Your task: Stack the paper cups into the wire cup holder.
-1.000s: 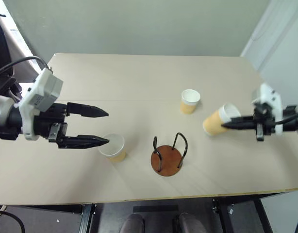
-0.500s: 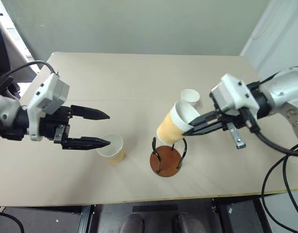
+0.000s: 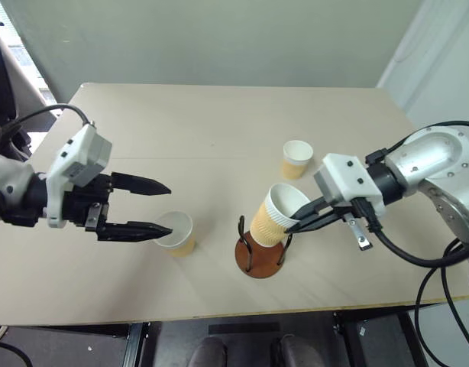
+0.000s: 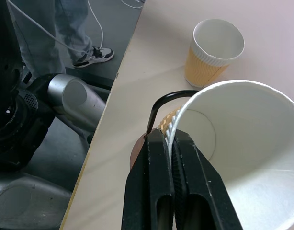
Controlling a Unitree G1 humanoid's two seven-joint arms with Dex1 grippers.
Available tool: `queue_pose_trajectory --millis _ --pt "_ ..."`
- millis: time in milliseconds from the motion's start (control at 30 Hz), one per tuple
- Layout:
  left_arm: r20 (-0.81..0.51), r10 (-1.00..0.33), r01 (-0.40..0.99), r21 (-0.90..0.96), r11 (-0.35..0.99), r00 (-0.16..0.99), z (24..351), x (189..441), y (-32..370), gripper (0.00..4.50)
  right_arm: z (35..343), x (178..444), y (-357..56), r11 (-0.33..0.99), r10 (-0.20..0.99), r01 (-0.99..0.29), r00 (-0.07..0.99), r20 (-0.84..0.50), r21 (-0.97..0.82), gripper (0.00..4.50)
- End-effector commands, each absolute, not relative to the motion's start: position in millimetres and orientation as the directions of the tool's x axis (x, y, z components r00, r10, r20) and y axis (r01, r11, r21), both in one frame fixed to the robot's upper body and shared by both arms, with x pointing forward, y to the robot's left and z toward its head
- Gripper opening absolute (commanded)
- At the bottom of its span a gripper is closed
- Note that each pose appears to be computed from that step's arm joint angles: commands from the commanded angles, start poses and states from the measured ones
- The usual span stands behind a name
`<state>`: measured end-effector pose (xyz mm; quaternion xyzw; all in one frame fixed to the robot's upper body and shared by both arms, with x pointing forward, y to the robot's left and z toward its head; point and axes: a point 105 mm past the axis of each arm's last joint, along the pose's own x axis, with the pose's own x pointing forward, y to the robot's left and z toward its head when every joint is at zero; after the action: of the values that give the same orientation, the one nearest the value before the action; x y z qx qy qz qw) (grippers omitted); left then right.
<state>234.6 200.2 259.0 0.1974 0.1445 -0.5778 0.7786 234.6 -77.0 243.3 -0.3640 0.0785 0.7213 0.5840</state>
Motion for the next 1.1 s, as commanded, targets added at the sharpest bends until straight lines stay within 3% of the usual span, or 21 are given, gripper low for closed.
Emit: queue_pose_trajectory --millis 33,133,300,367,433,500,600,933,1033,1100 --pt "-0.509 -0.807 0.954 0.183 0.239 0.300 262 230 204 4.15 247 235 -74 -0.296 0.792 -0.889 -0.024 -0.610 -0.350 0.94" --pt "-0.605 -0.740 0.956 0.173 0.236 0.292 248 231 217 4.15 245 240 -74 -0.273 0.799 -0.895 -0.007 -0.601 -0.352 2.01" --pt "-0.632 -0.723 0.961 0.174 0.216 0.277 247 228 220 4.15 248 248 -80 -0.195 0.818 -0.914 0.047 -0.573 -0.355 3.76" --pt "-0.662 -0.710 0.971 0.159 0.180 0.240 242 225 217 4.15 260 253 -93 -0.090 0.864 -0.938 0.093 -0.495 -0.335 4.46" --pt "-0.683 -0.700 0.979 0.145 0.147 0.206 237 222 215 4.15 278 248 -106 -0.024 0.936 -0.971 0.062 -0.347 -0.239 4.46" --pt "-0.702 -0.690 0.984 0.130 0.121 0.178 231 222 213 4.15 294 227 -118 -0.088 0.984 -0.992 -0.072 -0.162 -0.094 4.46" --pt "-0.734 -0.666 0.991 0.110 0.082 0.137 219 223 213 4.15 299 215 -126 -0.113 0.993 -0.993 -0.112 -0.036 -0.019 4.46" --pt "-0.765 -0.641 0.994 0.105 -0.032 0.060 189 235 193 4.15 274 208 -121 -0.002 0.991 -1.000 -0.002 -0.130 -0.006 4.46" --pt "-0.776 -0.617 0.986 0.166 -0.005 0.127 183 251 195 4.15 270 208 -119 0.015 0.989 -1.000 0.016 -0.144 -0.008 4.46" --pt "-0.772 -0.613 0.979 0.202 0.020 0.172 181 263 196 3.77 266 208 -119 0.024 0.988 -1.000 0.025 -0.154 -0.008 4.50"
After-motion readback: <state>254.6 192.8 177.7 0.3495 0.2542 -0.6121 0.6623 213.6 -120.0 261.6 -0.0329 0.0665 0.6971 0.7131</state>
